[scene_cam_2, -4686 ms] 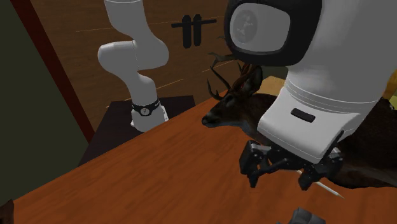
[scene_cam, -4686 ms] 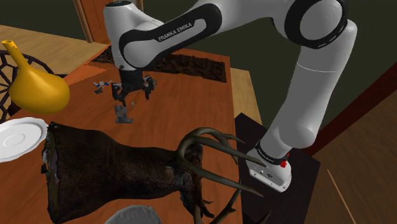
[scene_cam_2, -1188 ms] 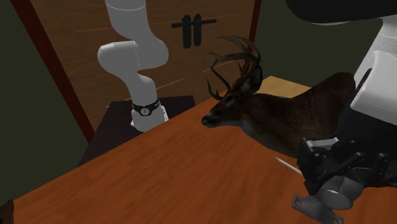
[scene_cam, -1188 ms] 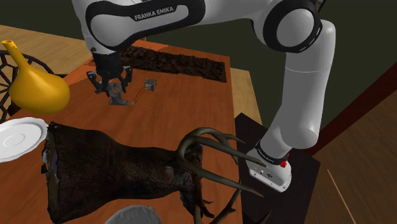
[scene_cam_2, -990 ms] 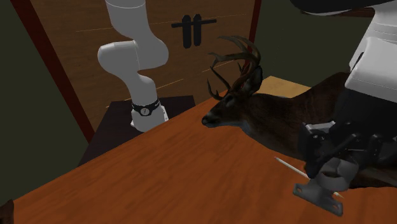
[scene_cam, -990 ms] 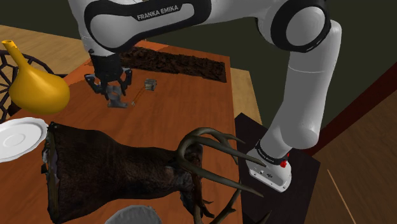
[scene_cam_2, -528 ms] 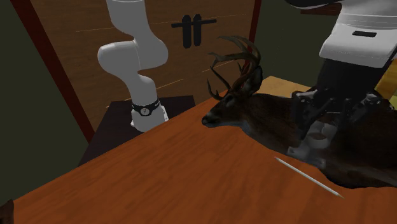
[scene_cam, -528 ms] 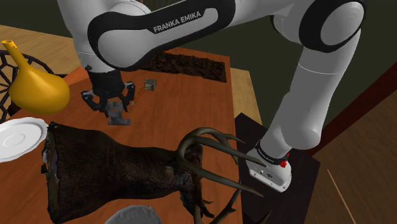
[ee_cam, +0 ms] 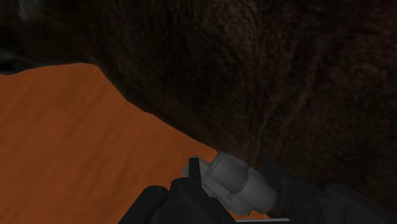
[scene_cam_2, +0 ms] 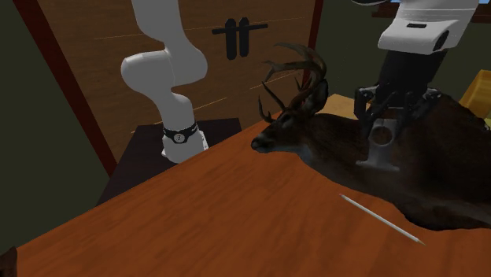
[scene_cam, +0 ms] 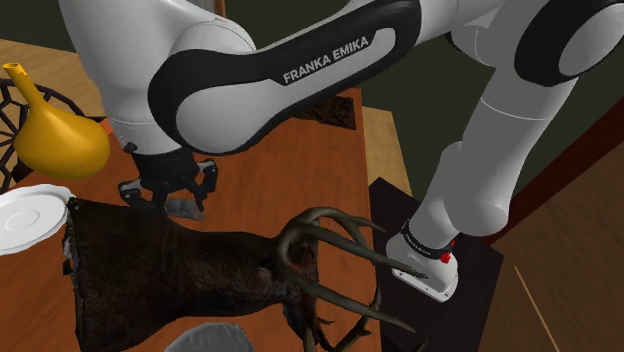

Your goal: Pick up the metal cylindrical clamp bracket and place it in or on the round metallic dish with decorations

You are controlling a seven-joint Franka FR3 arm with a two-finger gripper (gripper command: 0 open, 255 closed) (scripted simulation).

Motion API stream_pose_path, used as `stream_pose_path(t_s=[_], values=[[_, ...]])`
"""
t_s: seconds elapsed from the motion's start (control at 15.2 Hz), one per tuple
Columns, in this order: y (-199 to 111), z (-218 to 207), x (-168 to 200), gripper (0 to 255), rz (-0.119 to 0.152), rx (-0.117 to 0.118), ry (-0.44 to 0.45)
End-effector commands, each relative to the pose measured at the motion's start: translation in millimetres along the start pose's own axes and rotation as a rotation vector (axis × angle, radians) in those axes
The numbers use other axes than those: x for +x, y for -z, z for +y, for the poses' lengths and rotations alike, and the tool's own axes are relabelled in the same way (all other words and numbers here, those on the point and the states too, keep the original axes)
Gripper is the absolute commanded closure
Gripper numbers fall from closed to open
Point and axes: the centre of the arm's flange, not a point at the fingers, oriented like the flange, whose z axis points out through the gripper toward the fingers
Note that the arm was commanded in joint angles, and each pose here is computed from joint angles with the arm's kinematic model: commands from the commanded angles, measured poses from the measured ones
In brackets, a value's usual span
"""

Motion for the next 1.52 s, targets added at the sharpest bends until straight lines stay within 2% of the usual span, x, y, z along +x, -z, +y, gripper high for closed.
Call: stream_pose_path(t_s=[0.0, 1.06, 1.45], values=[[1, -7, -31, 255, -0.007, -0.004, 0.007], [9, -60, -235, 255, -0.007, -0.004, 0.007], [-17, -62, -242, 255, -0.007, -0.004, 0.007]])
